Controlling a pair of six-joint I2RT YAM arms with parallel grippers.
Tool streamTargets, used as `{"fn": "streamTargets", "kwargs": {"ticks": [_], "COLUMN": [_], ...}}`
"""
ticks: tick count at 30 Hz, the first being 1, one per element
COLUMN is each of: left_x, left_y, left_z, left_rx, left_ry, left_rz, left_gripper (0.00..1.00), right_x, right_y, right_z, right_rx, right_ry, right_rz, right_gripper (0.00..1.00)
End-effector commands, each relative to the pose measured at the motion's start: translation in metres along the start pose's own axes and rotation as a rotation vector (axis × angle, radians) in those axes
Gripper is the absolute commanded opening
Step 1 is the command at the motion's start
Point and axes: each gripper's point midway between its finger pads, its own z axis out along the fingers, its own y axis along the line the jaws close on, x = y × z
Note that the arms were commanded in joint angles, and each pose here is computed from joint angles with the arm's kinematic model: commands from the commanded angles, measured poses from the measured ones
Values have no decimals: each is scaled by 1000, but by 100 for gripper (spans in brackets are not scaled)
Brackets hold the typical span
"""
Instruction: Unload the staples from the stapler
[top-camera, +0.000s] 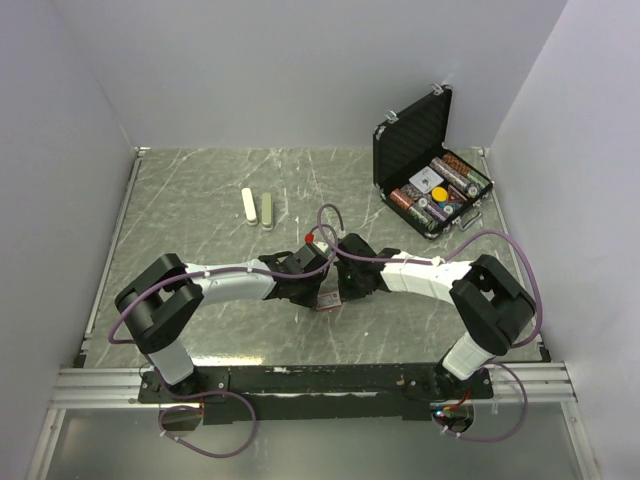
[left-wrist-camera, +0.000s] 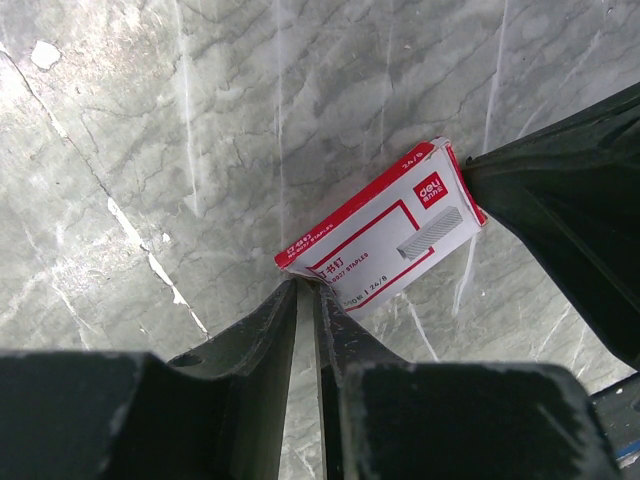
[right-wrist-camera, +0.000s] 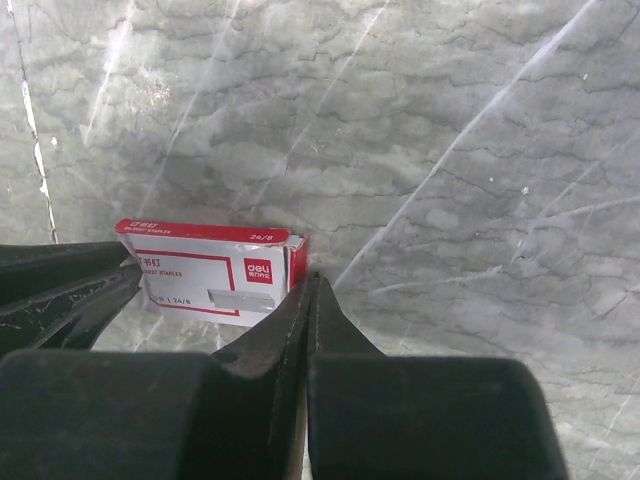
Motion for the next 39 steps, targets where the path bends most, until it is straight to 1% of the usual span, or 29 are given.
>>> {"fn": "streamTargets", "kwargs": {"ticks": [1,5,7,9,12,14,16,19,21,22,24,27,30,31,33,36,38,39], "left_x": [22,16,13,10,6,5,2,-5,-12,-18,-26,-41,-63,-69,-84,-100,-112,-117], "left_y": [6,7,8,7,8,10,10,13,16,17,20,21,21,22,21,21,20,21], "left_z": [7,1,-1,-4,-6,-7,-9,-17,-25,-29,-39,-57,-81,-89,-105,-127,-141,-148], "left_rx": [-23,-32,-37,-37,-45,-54,-62,-85,-106,-118,-135,-153,-166,-177,-181,-188,-198,-205], "left_ry": [66,40,27,14,-2,-5,-15,-41,-70,-95,-129,-191,-270,-296,-351,-418,-460,-479], "left_rz": [20,20,18,14,9,10,5,0,3,-2,-6,-12,-4,3,10,17,13,12], "left_gripper": [22,23,24,27,34,39,44,51,57,61,64,69,74,76,81,88,97,96], "right_x": [3,-14,-24,-35,-51,-60,-66,-77,-84,-89,-96,-110,-123,-126,-134,-143,-150,-153], "right_y": [30,5,-2,-7,-14,-21,-26,-36,-38,-37,-36,-34,-34,-33,-33,-29,-24,-22], "right_z": [-1,-11,-21,-34,-53,-63,-70,-80,-87,-92,-101,-121,-138,-145,-155,-171,-184,-189], "right_rx": [-128,25,75,111,154,191,223,268,257,232,184,157,157,155,148,134,118,109], "right_ry": [10,-48,-91,-142,-213,-244,-258,-297,-329,-355,-406,-481,-536,-557,-588,-625,-653,-663], "right_rz": [-15,-26,-31,-34,-28,-26,-34,-21,5,22,41,48,34,33,29,18,14,6], "right_gripper": [0,0,0,1,9,16,17,25,27,30,44,53,66,73,80,84,84,86]}}
